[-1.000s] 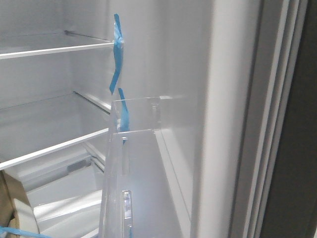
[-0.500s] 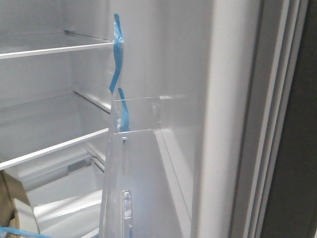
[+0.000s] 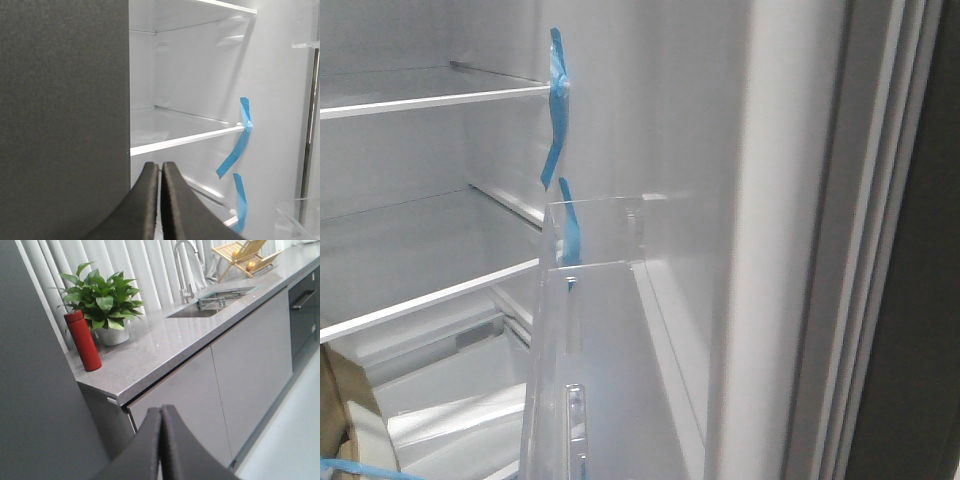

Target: Close fridge door

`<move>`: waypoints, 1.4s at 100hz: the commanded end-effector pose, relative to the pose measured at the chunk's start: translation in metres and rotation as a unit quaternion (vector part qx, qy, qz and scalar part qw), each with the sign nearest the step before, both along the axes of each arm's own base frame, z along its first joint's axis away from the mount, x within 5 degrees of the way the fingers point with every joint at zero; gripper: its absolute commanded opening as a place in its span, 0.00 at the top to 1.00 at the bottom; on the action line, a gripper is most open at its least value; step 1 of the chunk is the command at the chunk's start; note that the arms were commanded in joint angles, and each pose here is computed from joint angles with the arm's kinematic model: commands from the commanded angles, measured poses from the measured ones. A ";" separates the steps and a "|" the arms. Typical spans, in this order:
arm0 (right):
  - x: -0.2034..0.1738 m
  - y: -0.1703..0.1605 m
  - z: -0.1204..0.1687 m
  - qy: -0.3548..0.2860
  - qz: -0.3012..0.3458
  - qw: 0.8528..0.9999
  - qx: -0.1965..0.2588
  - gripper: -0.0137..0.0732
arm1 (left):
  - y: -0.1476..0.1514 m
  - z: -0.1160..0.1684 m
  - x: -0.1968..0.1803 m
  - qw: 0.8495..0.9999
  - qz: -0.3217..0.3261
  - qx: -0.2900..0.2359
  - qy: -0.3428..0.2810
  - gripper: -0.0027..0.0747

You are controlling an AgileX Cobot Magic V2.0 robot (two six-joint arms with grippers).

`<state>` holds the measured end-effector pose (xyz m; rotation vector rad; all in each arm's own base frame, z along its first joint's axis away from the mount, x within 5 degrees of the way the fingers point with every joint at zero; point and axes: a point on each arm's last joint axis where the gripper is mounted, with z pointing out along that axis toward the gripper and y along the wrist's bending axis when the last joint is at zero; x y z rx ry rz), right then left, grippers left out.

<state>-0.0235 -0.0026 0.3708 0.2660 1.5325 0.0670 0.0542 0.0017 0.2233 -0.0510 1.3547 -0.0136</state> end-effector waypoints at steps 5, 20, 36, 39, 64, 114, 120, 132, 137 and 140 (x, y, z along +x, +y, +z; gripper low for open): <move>-0.001 0.002 0.035 0.002 0.027 0.999 -0.017 0.89 | 0.000 -0.005 0.000 1.000 0.000 -0.004 -0.024 0.99; 0.002 0.006 0.064 0.026 0.111 0.993 -0.020 0.89 | 0.000 -0.005 0.000 1.000 0.000 -0.004 -0.024 0.99; 0.010 0.005 0.095 0.050 0.175 0.983 -0.037 0.89 | 0.000 -0.005 0.000 1.000 0.000 -0.004 -0.024 0.99; 0.011 0.006 0.099 0.053 0.183 0.981 -0.041 0.89 | 0.000 -0.005 0.000 1.000 0.000 -0.004 -0.024 0.99; 0.033 0.015 0.133 0.056 0.254 0.964 -0.050 0.89 | 0.000 -0.005 0.000 1.000 0.000 -0.004 -0.024 0.99; 0.074 0.034 0.160 0.008 0.302 0.953 0.001 0.89 | 0.000 -0.005 0.000 1.000 0.000 -0.004 -0.024 0.99; 0.074 0.034 0.161 0.007 0.301 0.953 0.003 0.89 | 0.000 -0.005 0.000 1.000 0.000 -0.004 -0.024 0.99; 0.074 0.035 0.162 0.006 0.308 0.951 0.012 0.89 | 0.000 -0.005 0.000 1.000 0.000 -0.004 -0.024 0.99; 0.072 0.037 0.163 0.008 0.319 0.948 0.022 0.89 | 0.000 -0.005 0.000 1.000 0.000 -0.004 -0.024 0.99; 0.072 0.038 0.163 0.009 0.325 0.945 0.028 0.89 | 0.000 -0.005 0.000 1.000 0.000 -0.004 -0.024 0.99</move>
